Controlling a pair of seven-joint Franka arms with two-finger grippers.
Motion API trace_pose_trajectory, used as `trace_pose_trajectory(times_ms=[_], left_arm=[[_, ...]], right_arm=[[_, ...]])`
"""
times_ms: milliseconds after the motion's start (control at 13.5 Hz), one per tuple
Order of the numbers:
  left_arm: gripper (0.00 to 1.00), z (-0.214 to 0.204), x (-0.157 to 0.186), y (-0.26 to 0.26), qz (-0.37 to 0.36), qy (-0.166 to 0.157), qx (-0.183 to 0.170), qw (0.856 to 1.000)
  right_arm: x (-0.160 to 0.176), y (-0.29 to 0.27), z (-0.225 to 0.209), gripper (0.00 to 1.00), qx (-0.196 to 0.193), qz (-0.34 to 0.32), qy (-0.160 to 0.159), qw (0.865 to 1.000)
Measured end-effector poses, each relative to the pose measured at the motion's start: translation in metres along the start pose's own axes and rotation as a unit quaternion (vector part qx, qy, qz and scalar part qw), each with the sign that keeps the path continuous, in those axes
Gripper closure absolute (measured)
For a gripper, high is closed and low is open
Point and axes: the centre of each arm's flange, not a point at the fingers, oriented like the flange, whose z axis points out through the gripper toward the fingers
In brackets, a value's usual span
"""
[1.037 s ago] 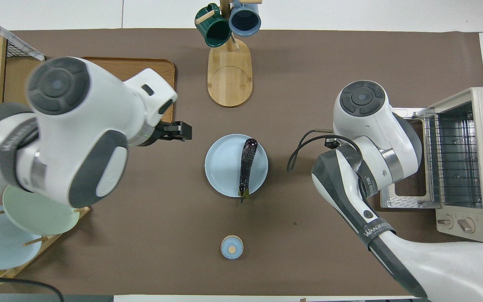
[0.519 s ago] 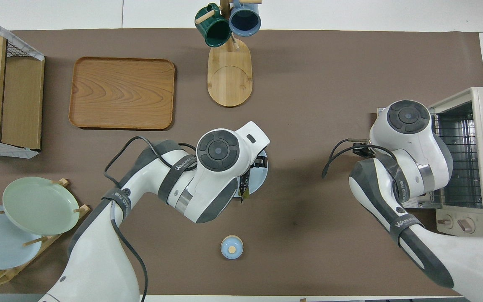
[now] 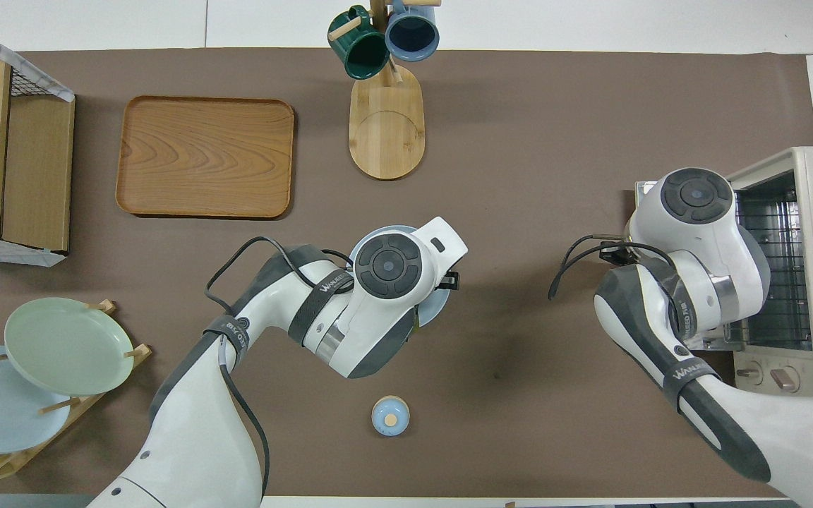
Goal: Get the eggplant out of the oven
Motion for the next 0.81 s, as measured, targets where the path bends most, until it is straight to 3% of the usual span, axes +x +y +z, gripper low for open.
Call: trace_pose_trajectory(times_ms=[370, 593, 815], left_arm=[[0.68, -0.001, 0.003, -0.004, -0.003, 0.001, 0.001, 1.0], [0.69, -0.008, 0.014, -0.017, -0.016, -0.001, 0.006, 1.0], [0.69, -0.061, 0.063, -0.076, -0.057, -0.007, 0.014, 0.998]], right_arm=[[0.009, 0.009, -0.029, 0.99, -0.001, -0.035, -0.013, 0.999], [0.023, 0.047, -0.093, 0.99, -0.005, -0.065, -0.009, 0.998], [0.027, 0.105, -0.129, 0.99, -0.004, -0.084, -0.003, 0.996]])
